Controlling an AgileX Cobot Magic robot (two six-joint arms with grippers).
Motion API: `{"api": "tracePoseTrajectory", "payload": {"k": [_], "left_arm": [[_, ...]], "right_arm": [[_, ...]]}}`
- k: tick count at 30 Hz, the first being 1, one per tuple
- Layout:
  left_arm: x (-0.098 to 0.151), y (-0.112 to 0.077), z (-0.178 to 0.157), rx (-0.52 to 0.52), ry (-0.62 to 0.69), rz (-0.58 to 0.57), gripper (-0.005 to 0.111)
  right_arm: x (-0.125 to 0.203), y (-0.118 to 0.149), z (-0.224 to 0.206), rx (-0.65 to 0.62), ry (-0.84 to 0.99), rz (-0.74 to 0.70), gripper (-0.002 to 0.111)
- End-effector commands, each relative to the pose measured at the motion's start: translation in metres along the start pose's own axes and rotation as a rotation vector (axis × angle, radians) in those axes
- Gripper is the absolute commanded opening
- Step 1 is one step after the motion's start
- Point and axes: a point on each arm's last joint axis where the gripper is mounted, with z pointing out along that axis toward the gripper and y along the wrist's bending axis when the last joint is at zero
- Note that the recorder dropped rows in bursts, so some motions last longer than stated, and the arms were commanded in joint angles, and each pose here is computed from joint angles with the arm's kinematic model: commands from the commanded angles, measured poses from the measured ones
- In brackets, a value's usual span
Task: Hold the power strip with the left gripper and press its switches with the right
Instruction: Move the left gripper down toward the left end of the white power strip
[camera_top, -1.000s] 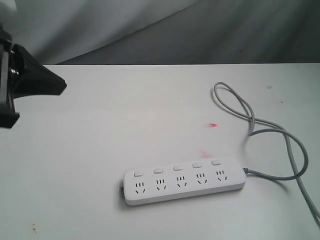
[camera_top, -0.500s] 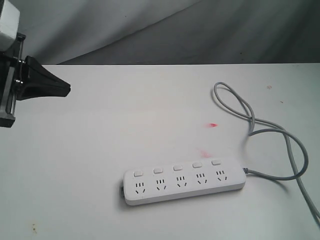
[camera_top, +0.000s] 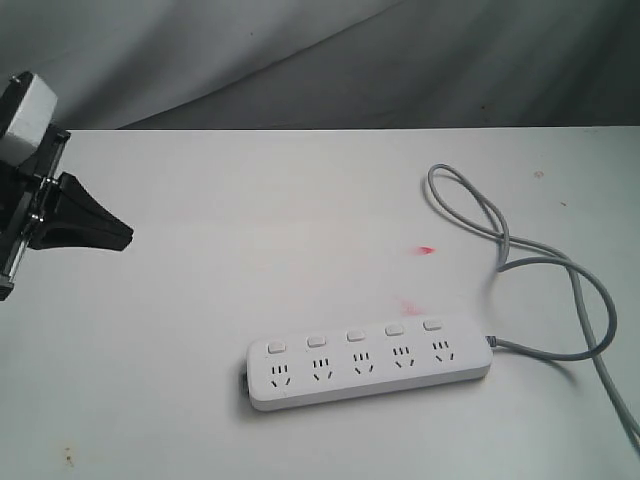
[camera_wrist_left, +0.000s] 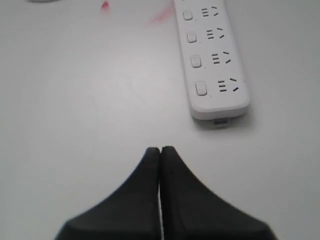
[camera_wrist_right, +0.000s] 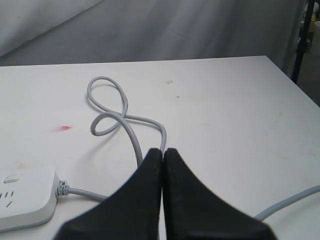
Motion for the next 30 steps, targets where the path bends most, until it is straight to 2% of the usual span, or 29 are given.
{"api": "tracePoseTrajectory", "payload": {"k": [1,5,10,12,18,23,30], "left_arm": [[0.003,0.002,0.012,0.053,0.004,0.009,0.005],[-0.003,-0.003,0.024,0.117,0.037,0.056,0.031],[-0.017,-0.009,0.039,0.17,0.037,0.102,0.08],[-0.021,-0.012,0.046,0.19,0.038,0.085,0.091],[-0.03,-0.019,0.069,0.269,0.041,0.08,0.092],[-0.025,-0.021,0.09,0.336,0.045,0.053,0.092],[-0.015,-0.017,0.107,0.356,-0.001,-0.056,0.092]], "right_arm": [[0.0,0.0,0.0,0.005,-0.011,-0.002,0.0],[0.0,0.0,0.0,0.005,-0.011,-0.002,0.0],[0.0,0.0,0.0,0.005,-0.011,-0.002,0.0],[0.0,0.0,0.0,0.005,-0.011,-0.002,0.0],[0.0,0.0,0.0,0.005,-0.011,-0.002,0.0],[0.0,0.0,0.0,0.005,-0.011,-0.002,0.0],[0.0,0.0,0.0,0.005,-0.011,-0.002,0.0]]}}
